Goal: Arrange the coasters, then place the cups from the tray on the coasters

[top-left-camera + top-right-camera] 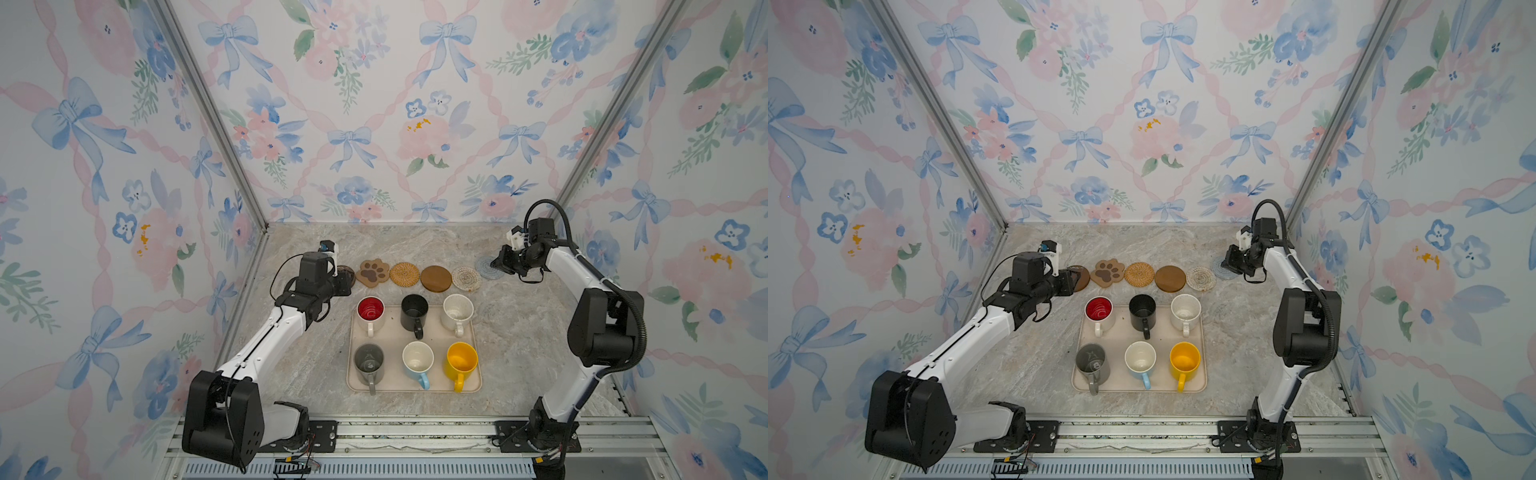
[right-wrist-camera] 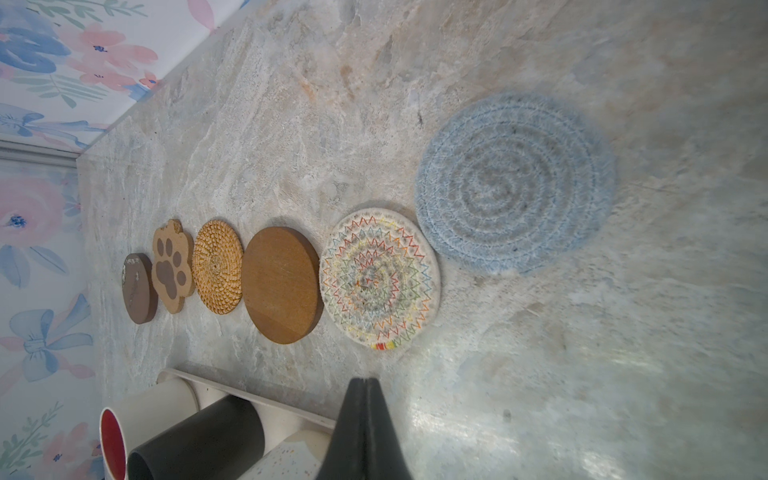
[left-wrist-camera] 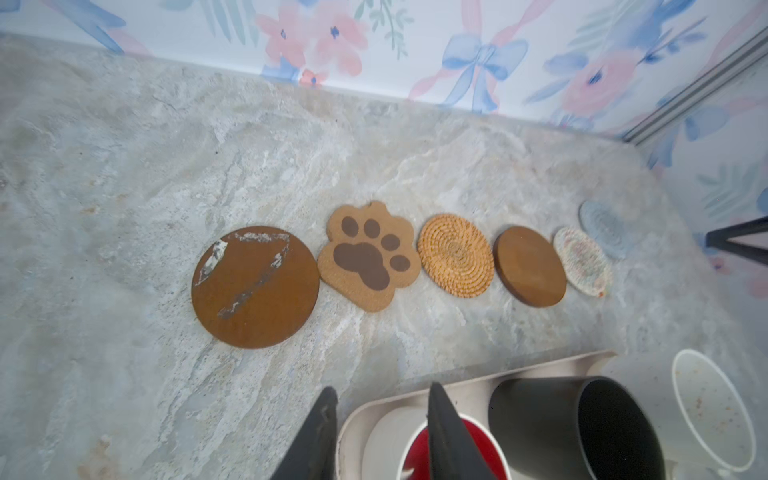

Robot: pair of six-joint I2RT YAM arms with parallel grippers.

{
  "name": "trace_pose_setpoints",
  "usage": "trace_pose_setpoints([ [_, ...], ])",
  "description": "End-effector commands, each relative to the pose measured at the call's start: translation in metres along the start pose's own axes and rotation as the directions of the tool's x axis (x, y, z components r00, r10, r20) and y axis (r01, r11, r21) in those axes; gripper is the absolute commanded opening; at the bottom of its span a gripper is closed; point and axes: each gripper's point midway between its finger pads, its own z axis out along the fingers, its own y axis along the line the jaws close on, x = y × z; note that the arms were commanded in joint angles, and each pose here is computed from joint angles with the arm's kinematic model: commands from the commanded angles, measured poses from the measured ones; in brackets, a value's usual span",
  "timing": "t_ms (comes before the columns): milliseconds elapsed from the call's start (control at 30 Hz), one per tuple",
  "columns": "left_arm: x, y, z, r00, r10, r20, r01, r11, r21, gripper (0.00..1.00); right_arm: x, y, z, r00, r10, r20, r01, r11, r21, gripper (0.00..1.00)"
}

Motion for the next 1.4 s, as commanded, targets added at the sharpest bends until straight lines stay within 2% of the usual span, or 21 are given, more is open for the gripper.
trace_pose_setpoints([
  [0, -0.040, -0.010, -0.004, 0.980, -0.017, 0.198, 0.003, 0.997, 0.071, 0.37, 0.001, -0.005, 0.007, 1.000, -0.012, -0.028, 0.013, 0.999, 0.030, 0.09],
  [333, -0.034, 0.012, 0.001, 0.980, -0.008, 0.198, 0.008, 1.000, 0.004, 0.41, -0.009, -0.034, 0.039, 0.996, 0.019, -0.082, -0.009, 0.992, 0.123, 0.25],
  [467, -0.036, 0.017, -0.005, 0.976, -0.013, 0.216, 0.017, 1.000, -0.015, 0.41, -0.014, -0.047, 0.051, 0.995, 0.034, -0.091, -0.019, 0.987, 0.162, 0.25],
  [500, -0.023, 0.022, -0.004, 0.981, -0.016, 0.195, 0.023, 0.999, -0.029, 0.40, -0.018, -0.049, 0.054, 0.996, 0.042, -0.084, -0.028, 0.986, 0.166, 0.22],
  [767, -0.021, 0.027, -0.019, 0.978, -0.016, 0.206, 0.026, 0.999, -0.047, 0.42, -0.039, -0.056, 0.072, 0.996, 0.066, -0.059, -0.054, 0.981, 0.187, 0.15],
  [967, -0.017, 0.027, -0.023, 0.978, -0.035, 0.208, 0.045, 0.998, -0.044, 0.42, -0.048, -0.063, 0.085, 0.997, 0.053, -0.054, -0.039, 0.971, 0.236, 0.17],
  [1100, -0.018, 0.025, -0.023, 0.977, -0.048, 0.207, 0.056, 0.998, -0.033, 0.42, -0.048, -0.070, 0.096, 0.995, 0.046, -0.089, -0.020, 0.961, 0.277, 0.19],
  [1200, -0.018, 0.025, -0.023, 0.976, -0.055, 0.211, 0.063, 0.998, -0.028, 0.41, -0.043, -0.073, 0.101, 0.993, 0.019, -0.116, 0.018, 0.950, 0.311, 0.24],
  [1367, -0.010, 0.026, -0.022, 0.980, -0.064, 0.190, 0.071, 0.997, -0.027, 0.40, -0.033, -0.080, 0.104, 0.989, 0.001, -0.145, 0.051, 0.932, 0.358, 0.25],
])
